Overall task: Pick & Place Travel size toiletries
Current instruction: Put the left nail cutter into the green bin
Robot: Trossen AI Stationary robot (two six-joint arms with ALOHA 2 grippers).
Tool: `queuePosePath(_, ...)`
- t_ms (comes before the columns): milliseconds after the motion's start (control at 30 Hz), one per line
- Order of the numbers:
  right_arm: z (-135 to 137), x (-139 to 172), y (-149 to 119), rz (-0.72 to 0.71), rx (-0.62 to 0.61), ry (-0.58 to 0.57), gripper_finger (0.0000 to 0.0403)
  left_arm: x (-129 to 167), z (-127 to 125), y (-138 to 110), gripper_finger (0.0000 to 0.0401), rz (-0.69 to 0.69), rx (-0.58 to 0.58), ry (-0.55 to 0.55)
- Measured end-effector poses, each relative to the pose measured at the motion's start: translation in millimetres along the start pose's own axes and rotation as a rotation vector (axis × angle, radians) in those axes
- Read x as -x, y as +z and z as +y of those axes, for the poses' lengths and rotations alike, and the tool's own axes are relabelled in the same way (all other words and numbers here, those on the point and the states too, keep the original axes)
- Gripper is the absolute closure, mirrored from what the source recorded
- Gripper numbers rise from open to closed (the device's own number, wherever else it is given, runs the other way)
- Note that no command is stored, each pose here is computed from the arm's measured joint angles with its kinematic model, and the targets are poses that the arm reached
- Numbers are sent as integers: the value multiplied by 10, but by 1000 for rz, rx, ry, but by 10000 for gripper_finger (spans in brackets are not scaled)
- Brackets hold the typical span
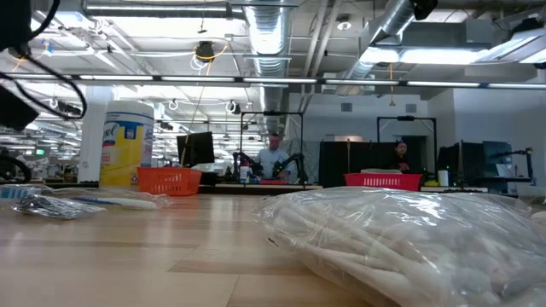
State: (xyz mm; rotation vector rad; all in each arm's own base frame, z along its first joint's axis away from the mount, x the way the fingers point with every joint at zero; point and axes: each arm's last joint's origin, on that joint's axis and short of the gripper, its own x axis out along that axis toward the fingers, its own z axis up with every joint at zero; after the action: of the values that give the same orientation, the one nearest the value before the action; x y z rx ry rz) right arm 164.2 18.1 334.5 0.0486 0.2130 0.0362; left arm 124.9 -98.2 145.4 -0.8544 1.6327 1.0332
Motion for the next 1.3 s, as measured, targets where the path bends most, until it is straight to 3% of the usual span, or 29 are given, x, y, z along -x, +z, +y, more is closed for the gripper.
queuePosePath(167,0,-1,0,0,0,0,175,-149,29,33,149,23,-19,-28)
queuePosePath(333,0,-1,5,-5,0,0,175,-222,58,54,154,35,-40,-59)
queuePosePath(500,0,-1,5,-6,0,0,175,-194,96,63,191,29,-59,-144)
queuePosePath(667,0,-1,5,-5,0,0,175,-83,61,65,248,-42,-69,-313)
queuePosePath(800,0,-1,5,-5,-1,0,175,-118,58,77,294,-52,-78,-378)
queuePosePath(967,0,-1,5,-5,-1,0,175,-215,98,103,360,-41,-74,-359)
queuePosePath(1300,0,-1,6,-6,-1,0,175,-196,105,102,355,-41,-77,-377)
